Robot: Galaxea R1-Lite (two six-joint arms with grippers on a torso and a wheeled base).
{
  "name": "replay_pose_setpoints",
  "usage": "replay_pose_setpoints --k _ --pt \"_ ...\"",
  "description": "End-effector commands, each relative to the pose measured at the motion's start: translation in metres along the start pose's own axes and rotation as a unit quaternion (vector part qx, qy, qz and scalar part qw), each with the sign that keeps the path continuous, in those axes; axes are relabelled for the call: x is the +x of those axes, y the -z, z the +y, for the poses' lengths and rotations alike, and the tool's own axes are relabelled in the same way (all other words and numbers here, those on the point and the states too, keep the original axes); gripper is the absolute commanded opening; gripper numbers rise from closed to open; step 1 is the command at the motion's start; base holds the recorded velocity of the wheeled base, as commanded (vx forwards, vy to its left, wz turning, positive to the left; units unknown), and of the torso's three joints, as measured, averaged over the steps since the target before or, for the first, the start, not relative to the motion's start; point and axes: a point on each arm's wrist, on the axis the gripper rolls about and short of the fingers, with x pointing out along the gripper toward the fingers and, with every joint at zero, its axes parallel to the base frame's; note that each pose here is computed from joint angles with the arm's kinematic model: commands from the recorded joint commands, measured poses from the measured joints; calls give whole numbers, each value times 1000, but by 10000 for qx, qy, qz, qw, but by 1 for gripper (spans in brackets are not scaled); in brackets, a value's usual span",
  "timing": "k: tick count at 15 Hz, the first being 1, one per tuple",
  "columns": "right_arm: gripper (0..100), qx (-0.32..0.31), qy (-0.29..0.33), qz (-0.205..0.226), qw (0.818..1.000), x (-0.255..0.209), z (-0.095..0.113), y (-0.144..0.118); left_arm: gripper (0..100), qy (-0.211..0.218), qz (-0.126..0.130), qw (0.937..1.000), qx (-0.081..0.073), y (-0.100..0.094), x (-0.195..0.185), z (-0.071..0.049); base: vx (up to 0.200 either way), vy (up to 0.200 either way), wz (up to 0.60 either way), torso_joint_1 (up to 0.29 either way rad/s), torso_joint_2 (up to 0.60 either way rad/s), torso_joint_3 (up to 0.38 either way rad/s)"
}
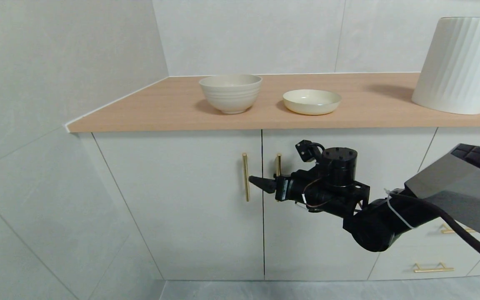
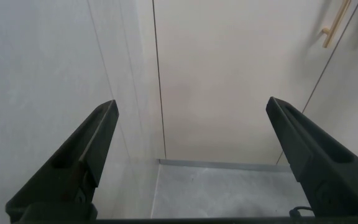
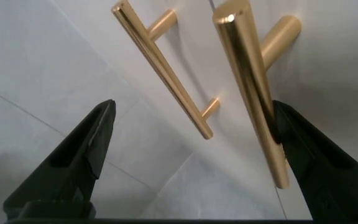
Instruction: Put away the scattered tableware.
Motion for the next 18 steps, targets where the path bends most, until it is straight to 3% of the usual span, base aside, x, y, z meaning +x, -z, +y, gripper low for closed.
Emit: replay_pose_setpoints --k 1,7,15,18 --pt "100 23 -59 26 10000 1 2 2 100 -3 1 10000 -4 0 0 0 0 0 0 0 0 0" --pt "100 128 -218 178 9995 -13 10 2 100 -3 1 10000 -4 0 0 0 0 0 0 0 0 0" --pt "100 175 -1245 708 9895 -74 38 -9 100 -3 1 10000 -4 0 0 0 0 0 0 0 0 0" --pt "100 199 -1373 866 9865 -83 41 -4 100 -3 1 10000 -4 0 0 0 0 0 0 0 0 0"
